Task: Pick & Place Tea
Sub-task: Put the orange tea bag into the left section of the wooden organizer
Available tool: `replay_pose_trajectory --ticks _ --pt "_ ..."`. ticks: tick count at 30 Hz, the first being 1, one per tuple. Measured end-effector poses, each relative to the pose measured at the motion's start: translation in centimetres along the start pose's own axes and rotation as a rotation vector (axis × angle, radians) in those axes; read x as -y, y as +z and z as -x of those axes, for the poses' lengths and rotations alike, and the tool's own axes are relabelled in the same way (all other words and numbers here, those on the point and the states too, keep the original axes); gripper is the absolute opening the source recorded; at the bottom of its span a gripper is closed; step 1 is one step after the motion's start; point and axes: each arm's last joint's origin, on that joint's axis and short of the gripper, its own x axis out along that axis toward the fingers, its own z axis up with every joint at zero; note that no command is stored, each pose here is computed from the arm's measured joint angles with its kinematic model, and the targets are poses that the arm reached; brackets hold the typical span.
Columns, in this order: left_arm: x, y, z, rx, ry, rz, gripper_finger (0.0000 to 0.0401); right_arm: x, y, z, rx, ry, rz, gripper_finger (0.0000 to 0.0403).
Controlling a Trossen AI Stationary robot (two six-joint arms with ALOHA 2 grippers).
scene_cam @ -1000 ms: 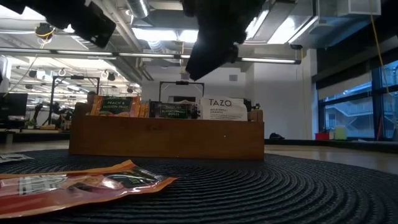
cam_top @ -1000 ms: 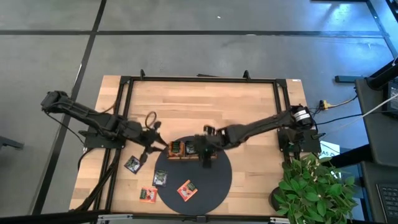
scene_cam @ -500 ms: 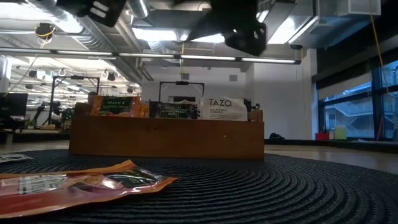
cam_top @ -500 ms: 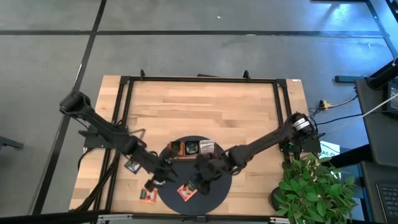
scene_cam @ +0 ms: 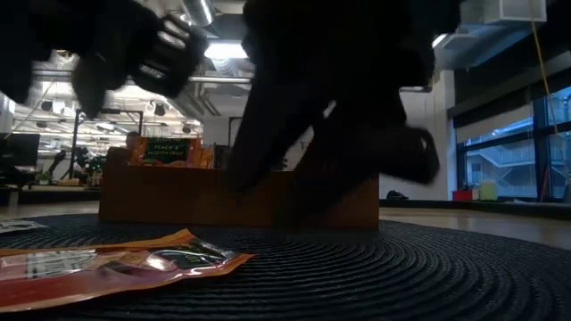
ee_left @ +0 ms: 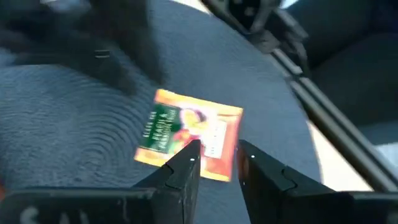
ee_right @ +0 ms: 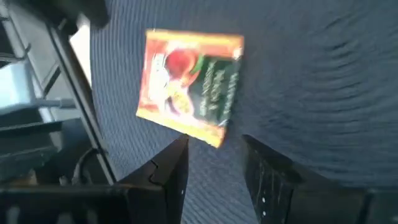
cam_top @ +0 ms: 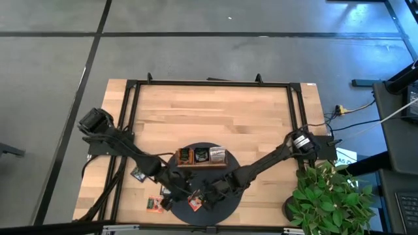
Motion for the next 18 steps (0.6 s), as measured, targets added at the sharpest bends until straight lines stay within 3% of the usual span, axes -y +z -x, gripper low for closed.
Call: replay_pose_trajectory --ticks 6,18 --pt "-0.5 -0.4 -1.5 0.001 -0.001 0.020 0.0100 0.6 -0.2 -1.8 -0.054 0.028 -0.036 0.0146" --pt "-0.8 -0.9 -6.1 -0.087 -0.046 0.020 0.0100 0.7 0.2 -1.8 -0.008 0.014 -0.069 0.0146"
